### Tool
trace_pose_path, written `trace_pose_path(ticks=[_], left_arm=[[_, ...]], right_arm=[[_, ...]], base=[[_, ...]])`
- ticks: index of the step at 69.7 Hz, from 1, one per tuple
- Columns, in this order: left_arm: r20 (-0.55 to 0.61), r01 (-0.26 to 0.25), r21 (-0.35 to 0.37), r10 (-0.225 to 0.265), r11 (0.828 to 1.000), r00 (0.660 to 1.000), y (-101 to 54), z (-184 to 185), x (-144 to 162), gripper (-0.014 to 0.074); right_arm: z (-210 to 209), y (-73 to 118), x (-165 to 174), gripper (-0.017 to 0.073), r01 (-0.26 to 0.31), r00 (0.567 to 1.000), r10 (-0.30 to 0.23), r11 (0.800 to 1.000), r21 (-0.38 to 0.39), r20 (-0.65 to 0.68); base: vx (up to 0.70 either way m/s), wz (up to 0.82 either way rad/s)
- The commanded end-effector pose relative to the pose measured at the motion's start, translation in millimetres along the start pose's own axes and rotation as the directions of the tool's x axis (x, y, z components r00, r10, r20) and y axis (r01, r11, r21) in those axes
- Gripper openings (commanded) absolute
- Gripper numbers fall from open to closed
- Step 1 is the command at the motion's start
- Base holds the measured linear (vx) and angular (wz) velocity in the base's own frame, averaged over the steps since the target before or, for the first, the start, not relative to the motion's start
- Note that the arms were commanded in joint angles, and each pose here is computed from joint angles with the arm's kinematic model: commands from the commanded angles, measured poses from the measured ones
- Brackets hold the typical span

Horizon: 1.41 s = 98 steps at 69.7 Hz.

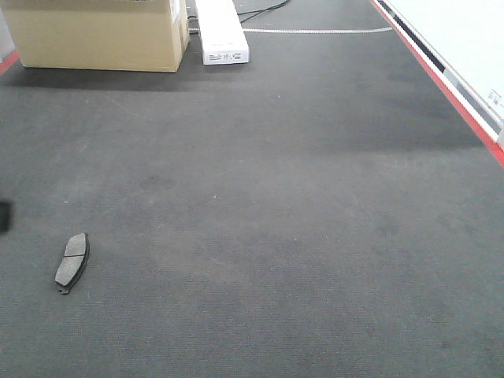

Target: Move and align brake pads A on conveyor

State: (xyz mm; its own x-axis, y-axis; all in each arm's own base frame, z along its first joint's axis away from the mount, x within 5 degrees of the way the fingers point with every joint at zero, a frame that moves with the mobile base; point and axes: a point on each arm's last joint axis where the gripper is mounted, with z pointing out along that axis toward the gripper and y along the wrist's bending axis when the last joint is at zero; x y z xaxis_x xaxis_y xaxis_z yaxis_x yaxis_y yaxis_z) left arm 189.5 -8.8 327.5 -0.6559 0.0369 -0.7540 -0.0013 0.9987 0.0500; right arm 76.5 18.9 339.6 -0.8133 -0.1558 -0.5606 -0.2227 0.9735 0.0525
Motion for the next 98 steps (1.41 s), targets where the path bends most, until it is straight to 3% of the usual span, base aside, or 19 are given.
trace_pose_path(ticks=[1, 14, 28, 48, 98], left_arm=[[0.190, 0.003, 0.011, -0.005, 1.000, 0.982, 3.2, -32, 9, 0.0554], [0.329, 0.017, 0.018, -0.022, 1.000, 0.944, 8.6, -70, 61, 0.0554], [0.309, 0.031, -0.006, -0.028, 0.999, 0.951, 13.8, -87, 98, 0.0554], [0.359, 0.024, -0.009, -0.019, 1.000, 0.933, 14.3, -90, 96, 0.0554], [0.352, 0.022, -0.015, -0.016, 1.000, 0.936, 14.7, -90, 97, 0.0554]], right_arm=[[-6, 0.6, -4, -0.0007, 0.001, 1.000, -0.001, 1.000, -0.001, 0.024], [-6, 0.6, -4, -0.0007, 0.001, 1.000, -0.001, 1.000, -0.001, 0.024], [-6, 0.6, -4, -0.0007, 0.001, 1.000, -0.001, 1.000, -0.001, 0.024], [-6, 0.6, -4, -0.0007, 0.001, 1.000, -0.001, 1.000, -0.001, 0.024], [-6, 0.6, -4, -0.0007, 0.001, 1.000, -0.001, 1.000, -0.001, 0.024]], base=[[0.00, 0.00], [0.00, 0.00], [0.00, 0.00], [0.00, 0.00], [0.00, 0.00]])
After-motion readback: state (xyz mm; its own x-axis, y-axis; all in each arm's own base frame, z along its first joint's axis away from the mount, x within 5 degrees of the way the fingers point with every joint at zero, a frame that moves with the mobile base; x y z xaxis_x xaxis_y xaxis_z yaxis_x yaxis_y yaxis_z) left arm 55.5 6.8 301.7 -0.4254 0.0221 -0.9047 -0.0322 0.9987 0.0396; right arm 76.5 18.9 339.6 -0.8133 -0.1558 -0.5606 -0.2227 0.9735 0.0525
